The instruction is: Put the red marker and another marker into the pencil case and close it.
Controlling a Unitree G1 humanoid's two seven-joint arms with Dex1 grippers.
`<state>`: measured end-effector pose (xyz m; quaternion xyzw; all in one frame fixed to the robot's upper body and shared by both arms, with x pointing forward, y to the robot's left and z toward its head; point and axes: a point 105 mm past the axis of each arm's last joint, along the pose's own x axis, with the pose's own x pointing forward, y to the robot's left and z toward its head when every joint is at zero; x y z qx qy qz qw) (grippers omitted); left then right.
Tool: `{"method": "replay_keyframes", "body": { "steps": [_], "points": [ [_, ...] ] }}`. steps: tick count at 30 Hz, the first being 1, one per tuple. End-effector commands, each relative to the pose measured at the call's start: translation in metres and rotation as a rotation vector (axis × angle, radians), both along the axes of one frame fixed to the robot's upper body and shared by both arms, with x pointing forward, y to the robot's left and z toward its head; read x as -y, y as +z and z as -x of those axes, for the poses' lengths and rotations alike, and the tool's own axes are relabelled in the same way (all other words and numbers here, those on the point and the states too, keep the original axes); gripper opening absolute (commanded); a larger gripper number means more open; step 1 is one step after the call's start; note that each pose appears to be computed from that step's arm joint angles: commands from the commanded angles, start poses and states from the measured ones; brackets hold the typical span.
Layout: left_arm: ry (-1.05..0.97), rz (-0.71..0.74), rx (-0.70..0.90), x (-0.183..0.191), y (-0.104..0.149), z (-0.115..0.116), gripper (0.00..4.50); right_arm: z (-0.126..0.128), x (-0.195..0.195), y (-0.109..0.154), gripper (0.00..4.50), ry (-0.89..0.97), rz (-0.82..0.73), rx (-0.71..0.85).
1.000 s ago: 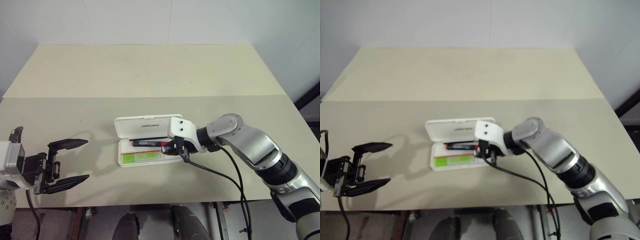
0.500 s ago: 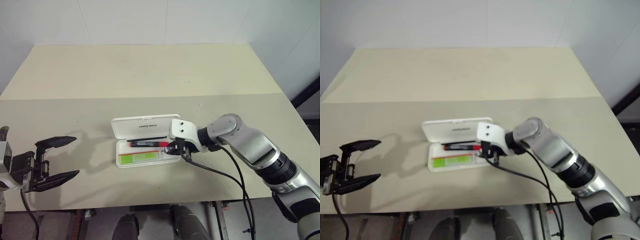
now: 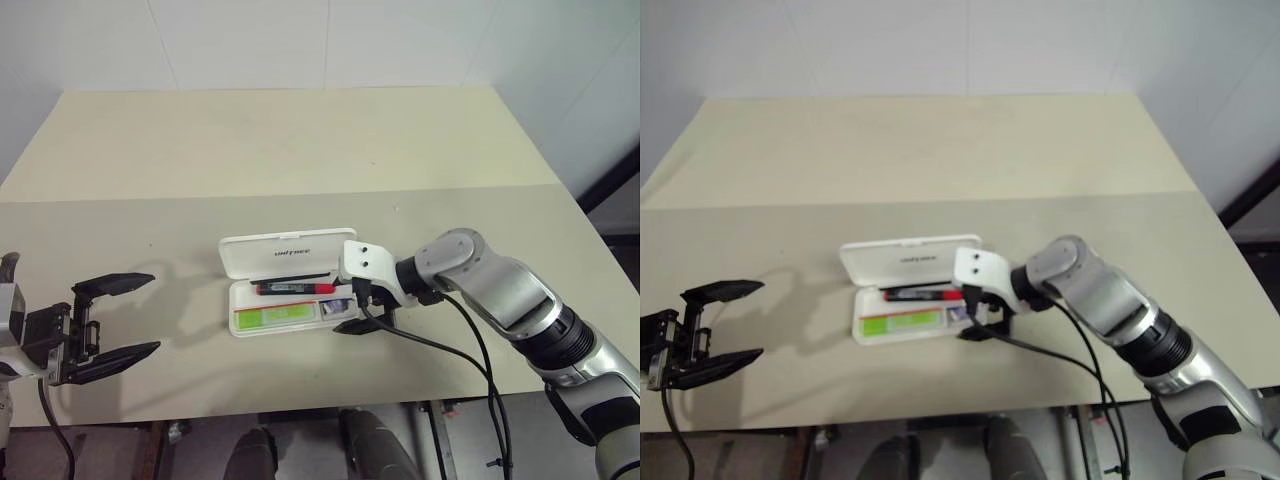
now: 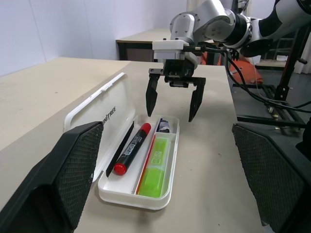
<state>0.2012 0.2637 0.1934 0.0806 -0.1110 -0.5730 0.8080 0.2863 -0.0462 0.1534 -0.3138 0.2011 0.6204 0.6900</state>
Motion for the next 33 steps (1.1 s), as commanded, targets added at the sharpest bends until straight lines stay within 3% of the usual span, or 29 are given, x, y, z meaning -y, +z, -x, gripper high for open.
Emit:
{"method": "replay_keyframes", "body": {
  "steps": [1,8,12,17,25,29,33],
  "points": [
    [-0.067,-0.025,0.047,0.007,0.006,0.005,4.50,0.006,0.001,0.024,4.47,0.024,-0.062,0.027],
    [0.016,-0.020,0.089,0.009,0.015,-0.011,4.50,0.015,0.025,0.051,4.47,-0.006,-0.166,-0.031],
    [0.070,0.015,0.109,0.009,0.023,-0.024,4.50,0.015,0.045,0.080,4.47,0.005,-0.384,0.067],
    [0.152,0.022,0.107,0.005,0.027,-0.043,4.50,0.011,0.078,0.074,4.47,-0.074,-0.397,0.117],
    [0.227,0.034,0.056,-0.002,0.034,-0.080,4.50,-0.002,0.099,0.079,4.47,-0.171,-0.425,0.214],
    [0.290,-0.002,0.024,-0.008,0.031,-0.107,3.61,-0.003,0.102,0.083,4.50,-0.184,-0.460,0.246],
    [0.270,-0.012,-0.003,-0.007,0.030,-0.123,2.20,0.006,0.104,0.087,4.50,-0.162,-0.549,0.269]
  ]
}}
